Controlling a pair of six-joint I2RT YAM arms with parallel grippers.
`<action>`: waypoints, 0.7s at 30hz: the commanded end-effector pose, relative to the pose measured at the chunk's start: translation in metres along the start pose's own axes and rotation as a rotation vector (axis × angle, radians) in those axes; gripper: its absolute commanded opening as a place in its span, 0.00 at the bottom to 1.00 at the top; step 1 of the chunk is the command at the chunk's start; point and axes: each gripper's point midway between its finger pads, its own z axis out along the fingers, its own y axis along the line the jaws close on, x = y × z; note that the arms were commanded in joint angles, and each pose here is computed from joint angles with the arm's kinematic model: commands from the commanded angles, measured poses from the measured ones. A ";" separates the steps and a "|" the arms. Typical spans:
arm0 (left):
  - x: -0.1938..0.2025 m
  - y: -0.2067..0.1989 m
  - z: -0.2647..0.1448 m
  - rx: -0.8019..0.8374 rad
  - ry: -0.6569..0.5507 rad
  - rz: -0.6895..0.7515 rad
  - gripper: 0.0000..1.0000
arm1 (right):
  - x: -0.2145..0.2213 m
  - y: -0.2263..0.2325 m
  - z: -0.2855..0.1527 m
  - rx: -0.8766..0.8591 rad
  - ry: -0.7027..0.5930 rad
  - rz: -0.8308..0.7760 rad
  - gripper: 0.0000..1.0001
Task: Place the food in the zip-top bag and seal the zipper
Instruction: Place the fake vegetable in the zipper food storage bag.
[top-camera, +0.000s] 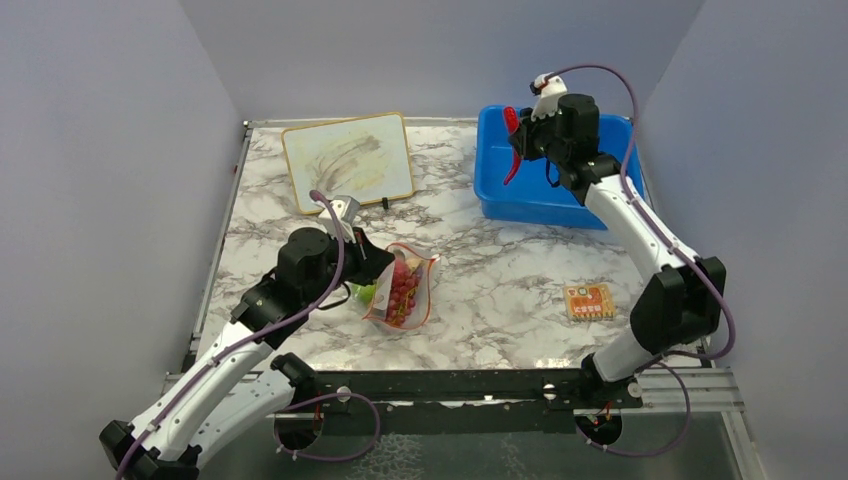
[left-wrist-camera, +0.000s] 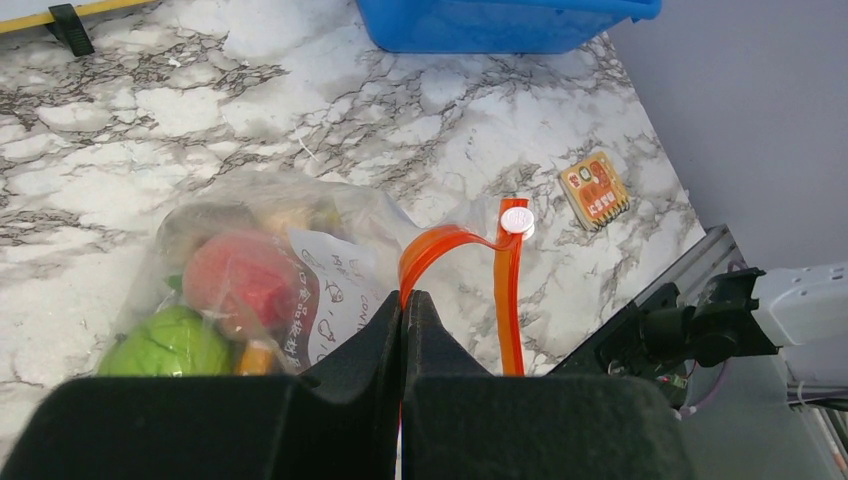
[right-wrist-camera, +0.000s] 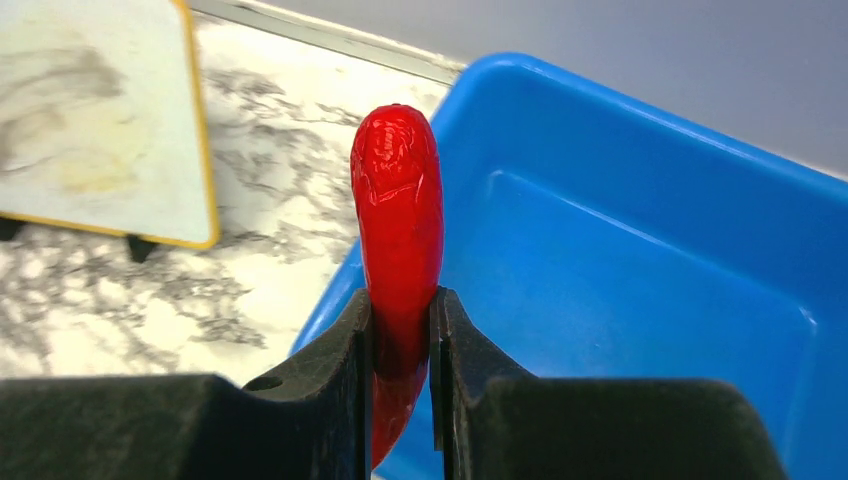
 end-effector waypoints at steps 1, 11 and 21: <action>-0.018 -0.005 0.003 0.004 -0.055 0.026 0.00 | -0.034 0.037 -0.032 -0.172 -0.151 0.022 0.08; -0.015 -0.001 0.017 -0.016 -0.025 0.018 0.00 | -0.023 0.104 -0.097 -0.465 -0.228 0.045 0.11; -0.017 -0.005 0.025 -0.016 -0.002 -0.009 0.00 | 0.015 0.167 -0.151 -0.727 -0.282 0.054 0.11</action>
